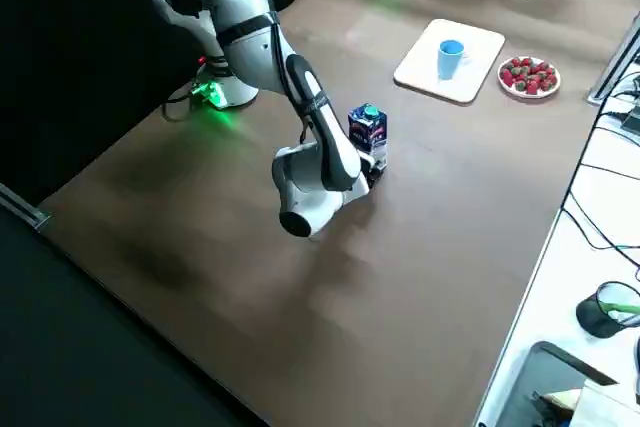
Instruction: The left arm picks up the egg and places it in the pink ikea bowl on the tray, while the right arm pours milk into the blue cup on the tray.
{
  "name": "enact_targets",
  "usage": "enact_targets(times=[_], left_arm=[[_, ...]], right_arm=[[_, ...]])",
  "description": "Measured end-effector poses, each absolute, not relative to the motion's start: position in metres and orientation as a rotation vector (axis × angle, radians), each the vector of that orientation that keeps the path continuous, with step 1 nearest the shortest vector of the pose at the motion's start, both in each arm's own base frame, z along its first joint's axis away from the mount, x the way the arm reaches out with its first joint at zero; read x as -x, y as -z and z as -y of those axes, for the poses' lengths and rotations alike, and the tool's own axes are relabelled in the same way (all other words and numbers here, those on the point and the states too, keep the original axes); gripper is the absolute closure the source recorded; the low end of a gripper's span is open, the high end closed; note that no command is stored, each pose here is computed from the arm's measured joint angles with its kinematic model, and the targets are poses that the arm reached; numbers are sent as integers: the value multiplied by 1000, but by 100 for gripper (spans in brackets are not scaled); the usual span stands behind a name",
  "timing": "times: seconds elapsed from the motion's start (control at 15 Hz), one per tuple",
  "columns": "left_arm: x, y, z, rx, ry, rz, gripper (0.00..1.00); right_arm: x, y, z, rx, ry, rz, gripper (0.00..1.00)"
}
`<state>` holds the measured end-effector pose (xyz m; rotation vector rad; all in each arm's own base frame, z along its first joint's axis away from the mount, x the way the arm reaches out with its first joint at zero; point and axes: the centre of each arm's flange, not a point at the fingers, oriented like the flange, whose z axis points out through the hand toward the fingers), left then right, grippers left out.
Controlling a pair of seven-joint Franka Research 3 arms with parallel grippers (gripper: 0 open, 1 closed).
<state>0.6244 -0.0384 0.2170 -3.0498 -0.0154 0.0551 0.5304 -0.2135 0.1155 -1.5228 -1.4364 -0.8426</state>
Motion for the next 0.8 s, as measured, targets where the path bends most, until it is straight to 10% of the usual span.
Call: enact_targets(times=[0.8], left_arm=[[-626, -216, 39, 3052, -39, 14, 41]], right_arm=[[-565, -151, 197, 1570, 795, 1467, 36]])
